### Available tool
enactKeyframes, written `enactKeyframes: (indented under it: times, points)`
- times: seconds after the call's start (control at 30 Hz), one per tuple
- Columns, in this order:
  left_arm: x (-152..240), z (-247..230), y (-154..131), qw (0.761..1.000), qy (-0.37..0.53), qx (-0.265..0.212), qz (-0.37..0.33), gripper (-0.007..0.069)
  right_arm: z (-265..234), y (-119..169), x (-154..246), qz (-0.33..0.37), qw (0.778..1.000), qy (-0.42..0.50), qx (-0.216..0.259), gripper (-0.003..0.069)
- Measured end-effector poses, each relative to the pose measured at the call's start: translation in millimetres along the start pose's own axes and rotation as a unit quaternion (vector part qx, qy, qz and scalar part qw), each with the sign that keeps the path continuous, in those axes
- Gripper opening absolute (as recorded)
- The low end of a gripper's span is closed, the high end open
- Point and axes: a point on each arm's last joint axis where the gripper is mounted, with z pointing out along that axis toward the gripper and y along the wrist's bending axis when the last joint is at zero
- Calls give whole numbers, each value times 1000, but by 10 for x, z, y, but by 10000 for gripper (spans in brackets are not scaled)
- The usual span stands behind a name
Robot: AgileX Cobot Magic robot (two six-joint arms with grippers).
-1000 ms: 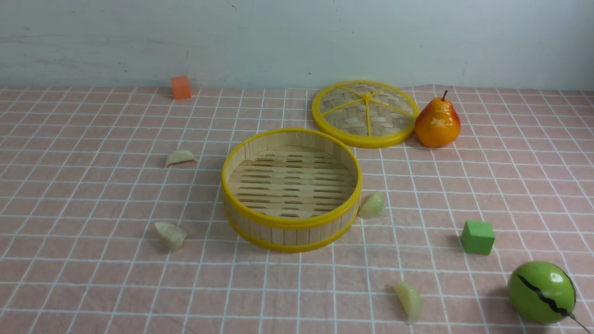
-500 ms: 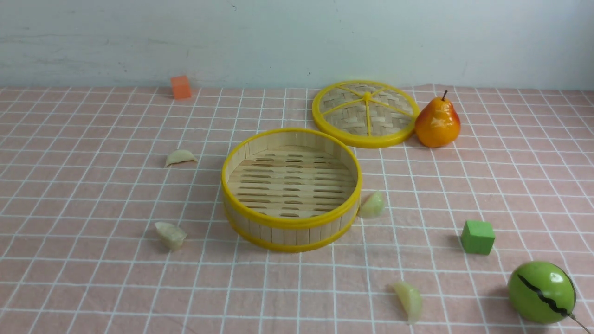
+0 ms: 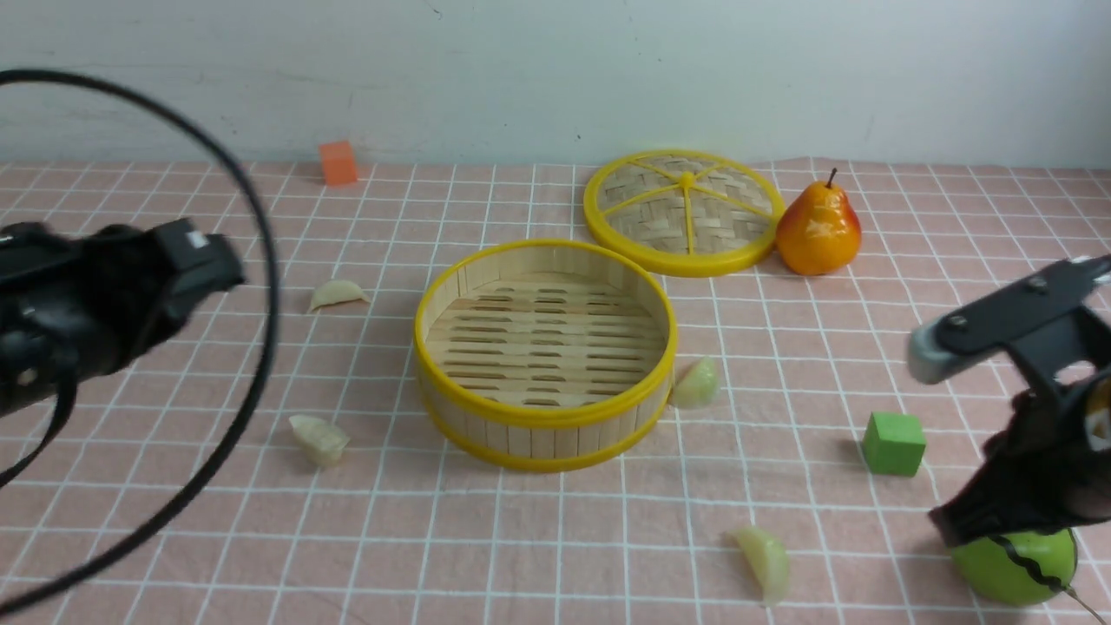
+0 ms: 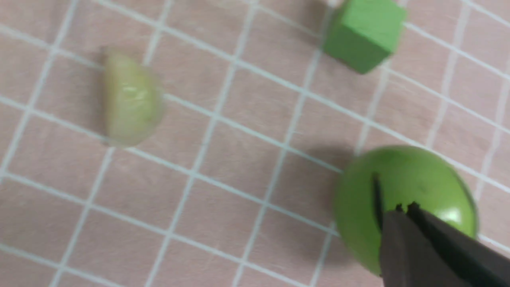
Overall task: Put the dumplings into the steamer on the table with the pink tablecloth.
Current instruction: 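Reach for and grasp a dumpling on the table with the left gripper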
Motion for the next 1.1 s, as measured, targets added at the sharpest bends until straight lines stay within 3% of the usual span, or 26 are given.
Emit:
enactKeyframes:
  times: [0.13, 0.27, 0.37, 0.4, 0.43, 0.53, 0.63, 0.7, 0.77, 0.87, 0.93, 1.0, 1.1]
  points:
    - [-143, 555, 69, 992, 120, 46, -14, -14, 105, 139, -78, -34, 998, 18, -51, -1]
    - [-462, 847, 129, 996, 81, 26, 37, -14, 108, 178, -72, -58, 995, 20, -72, -1]
    - [-835, 897, 225, 988, -33, -71, 130, -14, 100, 190, -80, -70, 994, 18, -80, -1]
    - [-845, 895, 217, 988, -35, -71, 131, -14, 100, 190, -80, -70, 994, 18, -80, -1]
    - [-1034, 839, 294, 969, -102, -148, 172, -14, 97, 190, -86, -72, 994, 16, -80, -1]
    - [-1307, 675, 456, 913, -192, -294, 207, -14, 98, 190, -102, -71, 994, 7, -79, -1]
    - [-1370, 559, 659, 872, -177, -422, 176, -14, 100, 191, -133, -69, 995, -9, -78, -1]
    - [-1287, 592, 741, 876, -104, -446, 154, -14, 100, 190, -141, -69, 995, -14, -78, -1]
    - [-1146, 721, 797, 894, -15, -429, 127, -14, 100, 190, -150, -68, 995, -19, -77, -1]
    - [-976, 1034, 808, 917, 132, -344, 150, -14, 102, 193, -159, -66, 994, -23, -78, -1]
    - [-958, 1214, 743, 933, 173, -281, 146, -14, 107, 199, -161, -62, 994, -23, -81, -1]
    - [-996, 1319, 703, 936, 183, -256, 160, -11, 106, 204, -164, -59, 994, -25, -84, -1]
    - [-1108, 1630, 608, 929, 201, -230, 211, 80, 103, 216, -176, -49, 994, -31, -91, 0]
